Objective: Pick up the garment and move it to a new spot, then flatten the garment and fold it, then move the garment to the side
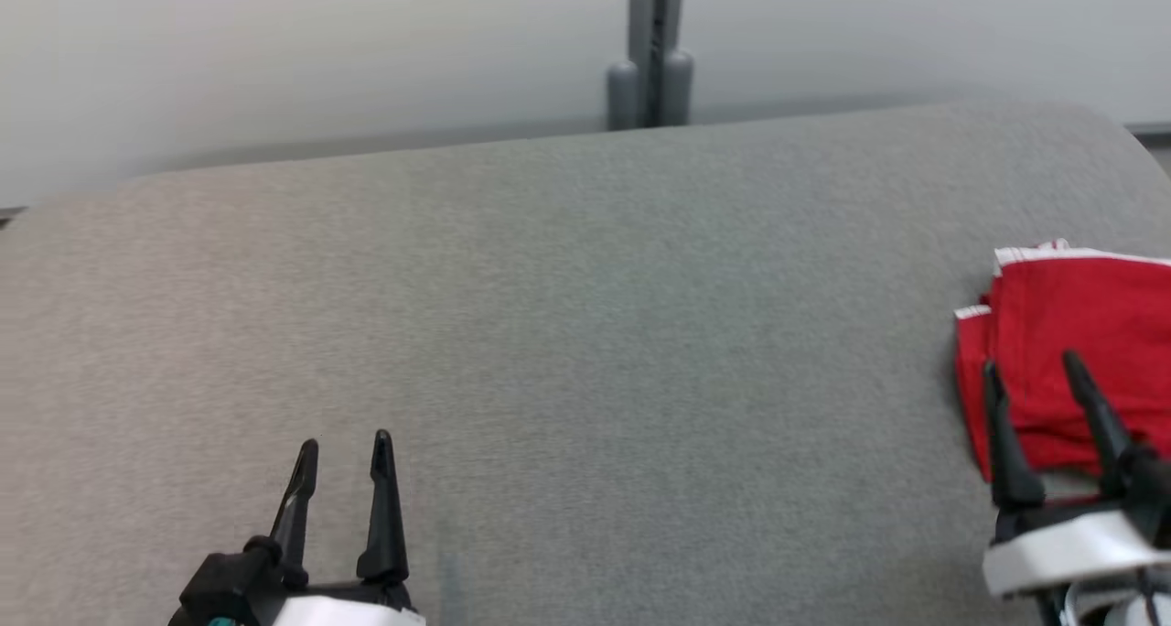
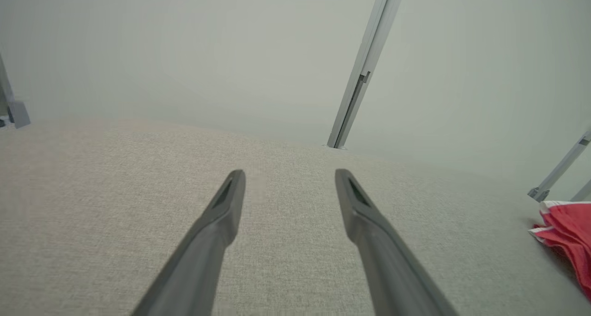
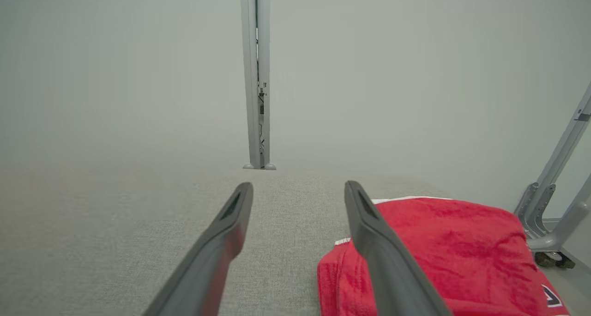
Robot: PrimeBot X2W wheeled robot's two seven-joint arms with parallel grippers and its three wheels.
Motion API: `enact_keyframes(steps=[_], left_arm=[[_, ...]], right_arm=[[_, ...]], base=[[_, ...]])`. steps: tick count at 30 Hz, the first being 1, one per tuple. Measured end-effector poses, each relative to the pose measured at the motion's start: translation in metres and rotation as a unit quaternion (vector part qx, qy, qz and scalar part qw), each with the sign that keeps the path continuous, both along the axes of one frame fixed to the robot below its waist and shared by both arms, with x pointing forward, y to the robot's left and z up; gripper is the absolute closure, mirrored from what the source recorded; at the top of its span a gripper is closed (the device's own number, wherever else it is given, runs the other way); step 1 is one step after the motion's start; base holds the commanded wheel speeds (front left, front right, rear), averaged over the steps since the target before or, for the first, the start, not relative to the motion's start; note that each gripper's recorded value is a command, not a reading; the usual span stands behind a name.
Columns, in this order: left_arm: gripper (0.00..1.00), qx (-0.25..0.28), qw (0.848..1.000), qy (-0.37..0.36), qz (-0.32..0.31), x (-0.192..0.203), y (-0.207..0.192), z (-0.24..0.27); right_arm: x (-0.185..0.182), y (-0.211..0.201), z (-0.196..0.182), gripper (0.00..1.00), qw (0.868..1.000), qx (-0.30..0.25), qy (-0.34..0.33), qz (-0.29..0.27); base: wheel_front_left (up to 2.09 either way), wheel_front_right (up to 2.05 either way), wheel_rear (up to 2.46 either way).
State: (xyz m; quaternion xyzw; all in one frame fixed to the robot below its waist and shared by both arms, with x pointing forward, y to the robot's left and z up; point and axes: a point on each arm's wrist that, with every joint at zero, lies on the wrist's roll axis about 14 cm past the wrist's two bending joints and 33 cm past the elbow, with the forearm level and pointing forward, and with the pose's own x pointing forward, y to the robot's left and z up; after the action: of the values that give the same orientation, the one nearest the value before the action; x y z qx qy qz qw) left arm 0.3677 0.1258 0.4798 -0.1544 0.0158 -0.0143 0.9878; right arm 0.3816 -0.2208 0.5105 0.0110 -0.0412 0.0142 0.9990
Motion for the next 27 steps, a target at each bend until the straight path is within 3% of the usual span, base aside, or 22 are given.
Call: enact_keyframes(steps=[7,16,17,23,27], left_arm=[[0.00,0.019,0.999,-0.012,0.036,-0.028,0.030,0.007],[0.00,0.026,0.997,-0.026,0.062,-0.040,0.047,0.015],[1.00,0.023,0.997,-0.025,0.062,-0.040,0.047,0.014],[1.00,0.023,0.998,0.011,0.059,-0.049,0.044,-0.008],[1.00,-0.005,0.998,0.028,0.063,-0.050,0.045,-0.016]], right_arm=[[-0.022,0.037,-0.001,0.00,0.998,-0.049,-0.004,0.033],[-0.029,0.059,-0.001,0.00,0.997,-0.060,-0.007,0.055],[-0.029,0.061,-0.001,1.00,0.997,-0.059,-0.007,0.057],[-0.036,0.066,-0.025,1.00,0.996,-0.049,0.033,0.060],[-0.038,0.063,-0.030,1.00,0.998,-0.013,0.046,0.052]], base=[[0.00,0.00,0.00],[0.00,0.00,0.00],[0.00,0.00,0.00],[0.00,0.00,0.00],[0.00,0.00,0.00]])
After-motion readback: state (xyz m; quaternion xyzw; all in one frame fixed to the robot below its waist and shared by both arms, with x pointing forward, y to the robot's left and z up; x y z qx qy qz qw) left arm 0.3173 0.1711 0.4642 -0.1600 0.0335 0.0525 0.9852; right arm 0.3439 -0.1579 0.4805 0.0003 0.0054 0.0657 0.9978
